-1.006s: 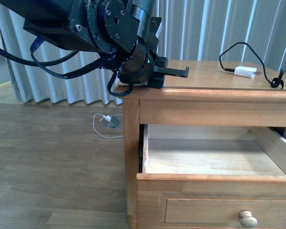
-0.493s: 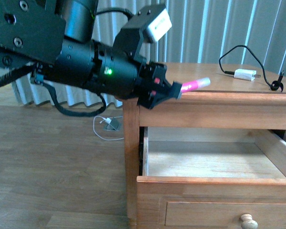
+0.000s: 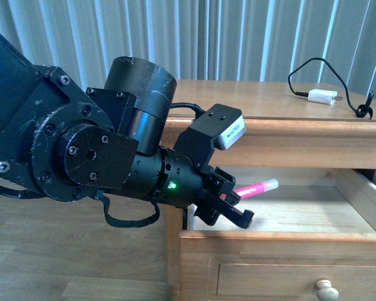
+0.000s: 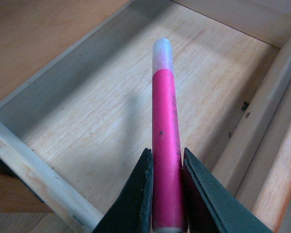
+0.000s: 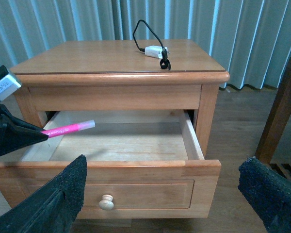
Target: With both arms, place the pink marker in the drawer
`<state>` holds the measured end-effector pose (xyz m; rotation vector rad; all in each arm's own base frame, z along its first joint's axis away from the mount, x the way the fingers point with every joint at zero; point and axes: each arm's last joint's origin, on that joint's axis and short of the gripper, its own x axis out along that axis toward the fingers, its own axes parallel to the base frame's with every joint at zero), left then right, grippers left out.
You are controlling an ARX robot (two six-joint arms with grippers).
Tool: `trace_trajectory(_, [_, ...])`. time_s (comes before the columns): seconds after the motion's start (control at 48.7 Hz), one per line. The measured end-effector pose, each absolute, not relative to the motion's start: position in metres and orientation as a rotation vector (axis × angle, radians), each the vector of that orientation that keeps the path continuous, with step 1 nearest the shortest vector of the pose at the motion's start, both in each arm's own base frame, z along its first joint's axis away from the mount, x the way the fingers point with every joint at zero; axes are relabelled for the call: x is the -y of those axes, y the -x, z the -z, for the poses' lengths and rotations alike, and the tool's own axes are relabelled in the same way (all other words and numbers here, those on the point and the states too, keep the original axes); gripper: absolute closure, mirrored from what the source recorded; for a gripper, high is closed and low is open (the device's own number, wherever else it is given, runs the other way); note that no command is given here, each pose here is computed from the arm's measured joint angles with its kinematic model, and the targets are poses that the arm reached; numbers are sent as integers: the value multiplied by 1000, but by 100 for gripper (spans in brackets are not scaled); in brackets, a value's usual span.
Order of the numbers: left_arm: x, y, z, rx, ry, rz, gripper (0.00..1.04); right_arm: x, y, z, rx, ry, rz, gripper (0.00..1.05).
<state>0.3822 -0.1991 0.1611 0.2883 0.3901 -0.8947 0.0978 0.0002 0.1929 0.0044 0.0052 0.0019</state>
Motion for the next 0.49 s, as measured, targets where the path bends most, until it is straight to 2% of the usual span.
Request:
trace_trajectory(0.062, [202,-382,-159,-395,-290,899,90,0,-98,-193,-5,-4,-2,8])
trace_trajectory(0.103, [203,-382,-158,-395,-296,886,85,0,-98,-193,-5,-4,-2,8])
trace_trajectory(0.308, [205,-385,-163,-342,-297,793,54,0,-98,-193,-5,-4,-2,8])
trace_trajectory(0.493, [190,-381,-178,-327,-221,651,26,0,-98,-193,-5,-4,-2,8])
